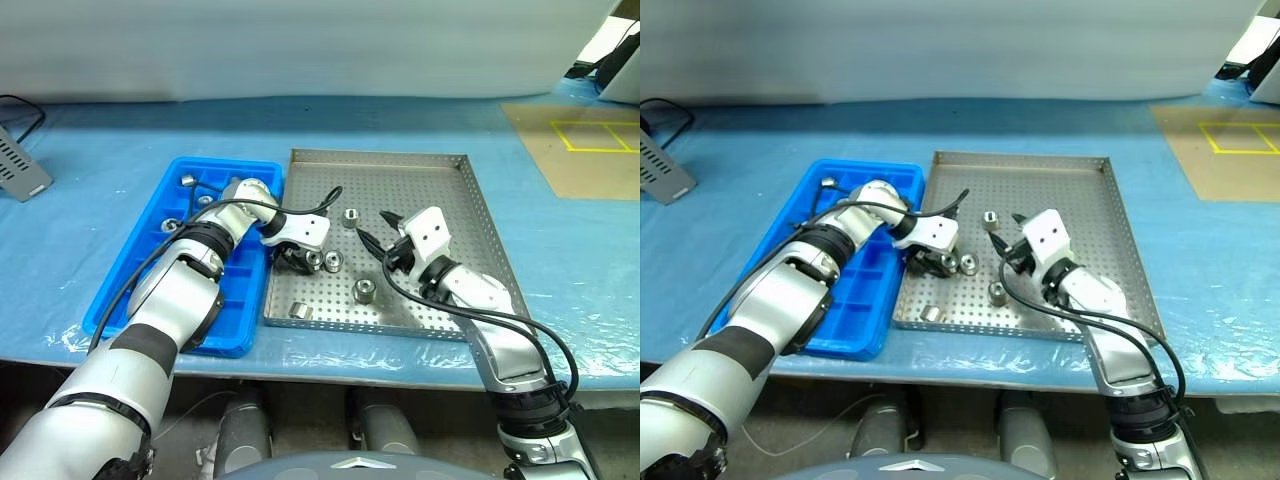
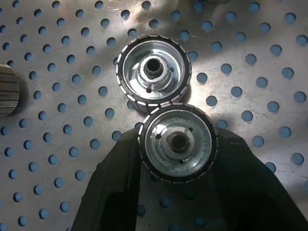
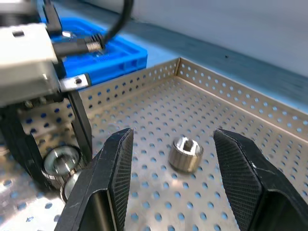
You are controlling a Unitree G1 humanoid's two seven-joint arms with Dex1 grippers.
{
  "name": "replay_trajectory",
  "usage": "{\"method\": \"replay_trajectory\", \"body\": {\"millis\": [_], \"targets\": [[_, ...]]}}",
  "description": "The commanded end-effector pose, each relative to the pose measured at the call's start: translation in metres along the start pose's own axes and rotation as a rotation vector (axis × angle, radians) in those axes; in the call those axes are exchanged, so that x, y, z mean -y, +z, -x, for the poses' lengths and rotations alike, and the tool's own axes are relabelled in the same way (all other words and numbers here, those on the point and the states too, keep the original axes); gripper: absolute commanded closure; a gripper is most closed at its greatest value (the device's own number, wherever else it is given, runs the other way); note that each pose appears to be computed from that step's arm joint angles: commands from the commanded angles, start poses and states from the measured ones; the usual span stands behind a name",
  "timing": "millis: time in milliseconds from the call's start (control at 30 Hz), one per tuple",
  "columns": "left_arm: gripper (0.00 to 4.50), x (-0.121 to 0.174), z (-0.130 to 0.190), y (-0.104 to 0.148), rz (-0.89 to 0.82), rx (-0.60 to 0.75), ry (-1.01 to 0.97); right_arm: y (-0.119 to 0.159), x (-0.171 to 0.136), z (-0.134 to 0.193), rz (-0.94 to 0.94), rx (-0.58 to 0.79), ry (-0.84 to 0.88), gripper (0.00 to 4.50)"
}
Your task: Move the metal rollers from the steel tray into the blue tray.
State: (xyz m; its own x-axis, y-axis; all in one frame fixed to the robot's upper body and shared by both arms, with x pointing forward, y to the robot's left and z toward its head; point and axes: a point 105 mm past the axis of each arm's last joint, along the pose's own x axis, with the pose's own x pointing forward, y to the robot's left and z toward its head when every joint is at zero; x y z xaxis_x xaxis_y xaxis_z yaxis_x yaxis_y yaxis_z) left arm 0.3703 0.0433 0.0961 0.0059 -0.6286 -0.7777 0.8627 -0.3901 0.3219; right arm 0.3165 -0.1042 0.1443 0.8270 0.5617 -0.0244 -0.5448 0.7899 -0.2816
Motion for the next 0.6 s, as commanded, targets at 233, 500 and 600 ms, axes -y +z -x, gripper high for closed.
{"method": "replay_trajectory", "body": {"millis": [233, 500, 600], "targets": [[2.76, -0.01, 0.013, 0.018, 0.028, 0.14, 0.051, 0.031, -0.011, 0.007, 0.005, 0.025, 0.132, 1.75], [2.76, -0.007, 0.033, 0.03, 0.016, 0.262, 0.047, 0.029, -0.006, 0.022, -0.068, -0.018, 0.225, 1.75], [2.76, -0.006, 0.034, 0.032, 0.011, 0.286, 0.059, 0.025, -0.016, 0.023, -0.078, -0.047, 0.307, 1.75]]}}
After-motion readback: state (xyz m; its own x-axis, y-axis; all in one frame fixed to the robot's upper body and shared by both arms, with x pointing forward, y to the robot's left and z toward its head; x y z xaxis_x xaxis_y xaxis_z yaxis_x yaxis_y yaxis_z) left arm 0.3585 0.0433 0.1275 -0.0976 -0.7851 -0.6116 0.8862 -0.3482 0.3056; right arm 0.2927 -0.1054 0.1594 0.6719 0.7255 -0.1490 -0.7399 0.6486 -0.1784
